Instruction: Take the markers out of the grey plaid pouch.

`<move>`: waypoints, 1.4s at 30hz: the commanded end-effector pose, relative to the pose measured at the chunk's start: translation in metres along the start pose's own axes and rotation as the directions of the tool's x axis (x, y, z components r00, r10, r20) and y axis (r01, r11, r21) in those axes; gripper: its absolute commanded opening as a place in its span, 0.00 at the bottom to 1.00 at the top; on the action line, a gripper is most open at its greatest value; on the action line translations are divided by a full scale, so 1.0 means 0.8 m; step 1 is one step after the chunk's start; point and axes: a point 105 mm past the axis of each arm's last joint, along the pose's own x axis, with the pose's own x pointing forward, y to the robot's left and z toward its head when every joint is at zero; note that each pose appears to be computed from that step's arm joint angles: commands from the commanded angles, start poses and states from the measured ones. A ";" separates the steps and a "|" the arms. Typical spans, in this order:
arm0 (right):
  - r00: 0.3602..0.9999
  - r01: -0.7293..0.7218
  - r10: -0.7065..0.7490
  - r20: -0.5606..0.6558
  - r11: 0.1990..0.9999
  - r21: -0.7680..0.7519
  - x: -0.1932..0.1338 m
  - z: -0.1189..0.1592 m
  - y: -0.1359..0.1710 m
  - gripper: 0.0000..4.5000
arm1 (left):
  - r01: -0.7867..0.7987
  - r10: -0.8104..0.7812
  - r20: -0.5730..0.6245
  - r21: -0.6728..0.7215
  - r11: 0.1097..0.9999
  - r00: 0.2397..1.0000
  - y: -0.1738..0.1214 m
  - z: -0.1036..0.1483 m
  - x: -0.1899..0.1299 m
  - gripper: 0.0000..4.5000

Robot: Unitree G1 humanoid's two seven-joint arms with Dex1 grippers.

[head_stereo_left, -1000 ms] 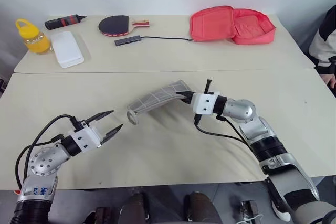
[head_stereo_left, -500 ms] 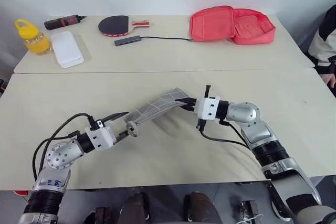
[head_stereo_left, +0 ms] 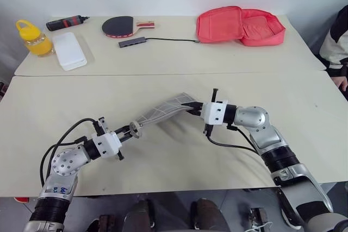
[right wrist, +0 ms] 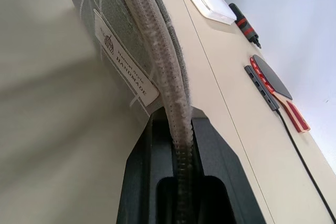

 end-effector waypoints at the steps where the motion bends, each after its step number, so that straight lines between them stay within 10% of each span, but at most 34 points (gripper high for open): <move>1: 0.998 0.030 -0.029 0.048 0.999 -0.021 0.002 0.014 -0.010 0.00 | -0.040 0.039 0.014 0.061 0.997 0.999 0.012 0.009 0.001 0.01; 10: 0.990 0.130 -0.131 0.044 0.991 0.029 -0.005 0.017 -0.043 0.64 | -0.157 0.183 -0.080 0.252 0.955 0.980 0.051 -0.003 -0.004 0.00; 18: 0.954 0.091 -0.212 0.212 0.878 0.470 -0.025 0.055 -0.061 0.64 | -0.219 0.298 -0.138 0.409 0.886 0.945 0.071 -0.011 -0.004 0.00; 27: 0.991 -0.106 -0.009 0.132 0.549 0.829 0.021 0.056 0.063 0.64 | -0.117 0.188 -0.143 0.398 0.910 0.972 0.015 -0.012 0.045 0.00; 35: 0.985 -0.135 -0.049 0.165 0.374 0.917 0.041 0.074 0.078 0.64 | -0.051 0.117 -0.133 0.419 0.906 0.984 -0.007 0.003 0.060 0.00; 42: 0.983 -0.079 -0.121 0.136 0.387 0.919 0.065 0.076 0.061 0.64 | -0.068 0.128 -0.125 0.398 0.915 0.984 -0.006 0.008 0.063 0.00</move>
